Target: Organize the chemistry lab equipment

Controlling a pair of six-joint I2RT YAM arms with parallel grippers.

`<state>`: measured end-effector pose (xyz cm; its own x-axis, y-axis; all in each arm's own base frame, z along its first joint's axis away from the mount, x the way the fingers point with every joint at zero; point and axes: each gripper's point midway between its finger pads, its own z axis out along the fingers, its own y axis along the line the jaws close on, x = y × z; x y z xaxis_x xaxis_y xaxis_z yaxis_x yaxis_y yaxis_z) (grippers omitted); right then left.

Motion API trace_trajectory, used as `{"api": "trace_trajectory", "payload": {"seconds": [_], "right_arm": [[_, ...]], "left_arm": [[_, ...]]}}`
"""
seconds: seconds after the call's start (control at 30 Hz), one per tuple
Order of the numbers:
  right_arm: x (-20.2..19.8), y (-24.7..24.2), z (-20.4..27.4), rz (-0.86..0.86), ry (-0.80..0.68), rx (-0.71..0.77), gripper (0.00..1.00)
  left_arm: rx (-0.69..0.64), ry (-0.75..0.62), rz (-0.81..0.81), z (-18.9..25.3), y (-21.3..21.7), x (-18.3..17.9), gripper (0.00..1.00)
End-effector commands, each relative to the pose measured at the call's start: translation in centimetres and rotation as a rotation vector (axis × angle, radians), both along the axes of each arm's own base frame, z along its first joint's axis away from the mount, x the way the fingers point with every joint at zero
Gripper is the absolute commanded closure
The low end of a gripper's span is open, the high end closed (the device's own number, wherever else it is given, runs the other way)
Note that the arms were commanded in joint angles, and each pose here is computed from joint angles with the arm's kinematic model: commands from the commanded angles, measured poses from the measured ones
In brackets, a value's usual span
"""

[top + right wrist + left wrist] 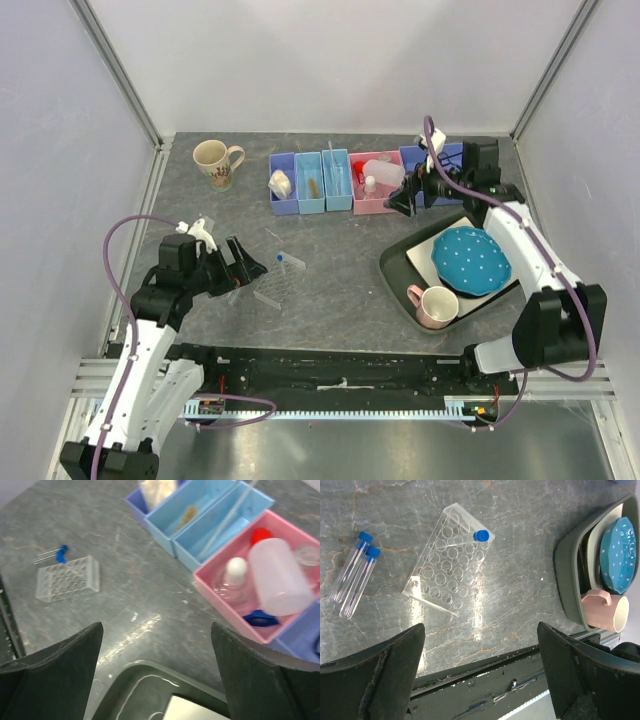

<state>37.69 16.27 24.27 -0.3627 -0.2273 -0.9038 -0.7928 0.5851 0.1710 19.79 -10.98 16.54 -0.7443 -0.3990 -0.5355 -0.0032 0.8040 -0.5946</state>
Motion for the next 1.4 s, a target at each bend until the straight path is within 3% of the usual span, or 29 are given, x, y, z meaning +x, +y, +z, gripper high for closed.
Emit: {"api": "trace_trajectory", "payload": {"seconds": [0.0,0.07,0.27,0.47,0.63,0.9,1.0,1.37], "right_arm": [[-3.9,2.5,1.7,0.099,-0.026,0.235,0.02],[-5.2,2.4,2.4,0.101,-0.09,0.255,0.02],[-6.1,2.0,1.5,0.13,-0.051,0.285,0.02],[-6.2,1.6,1.2,0.14,-0.049,0.285,0.02],[-6.3,1.6,1.3,0.146,-0.041,0.283,0.02],[-6.6,1.6,1.6,0.15,-0.056,0.278,0.02],[-6.5,1.5,1.5,0.147,-0.052,0.276,0.02],[-6.5,1.6,1.1,0.145,-0.033,0.276,0.02]], "left_arm": [[-0.028,0.084,-0.004,-0.4,-0.4,-0.5,0.01],[-0.003,0.114,0.004,-0.8,-0.1,-0.3,0.01],[0.069,0.199,0.067,-2.7,1.1,0.6,0.02],[0.246,0.296,0.116,-4.7,3.7,2.4,0.07],[0.318,0.326,0.035,-4.6,3.7,5.1,0.2],[0.602,0.423,-0.078,-6.2,7.5,6.3,0.45],[0.666,0.461,-0.108,-7.5,8.4,6.1,0.5],[0.708,0.534,-0.199,-10.4,7.6,5.5,0.58]]}}
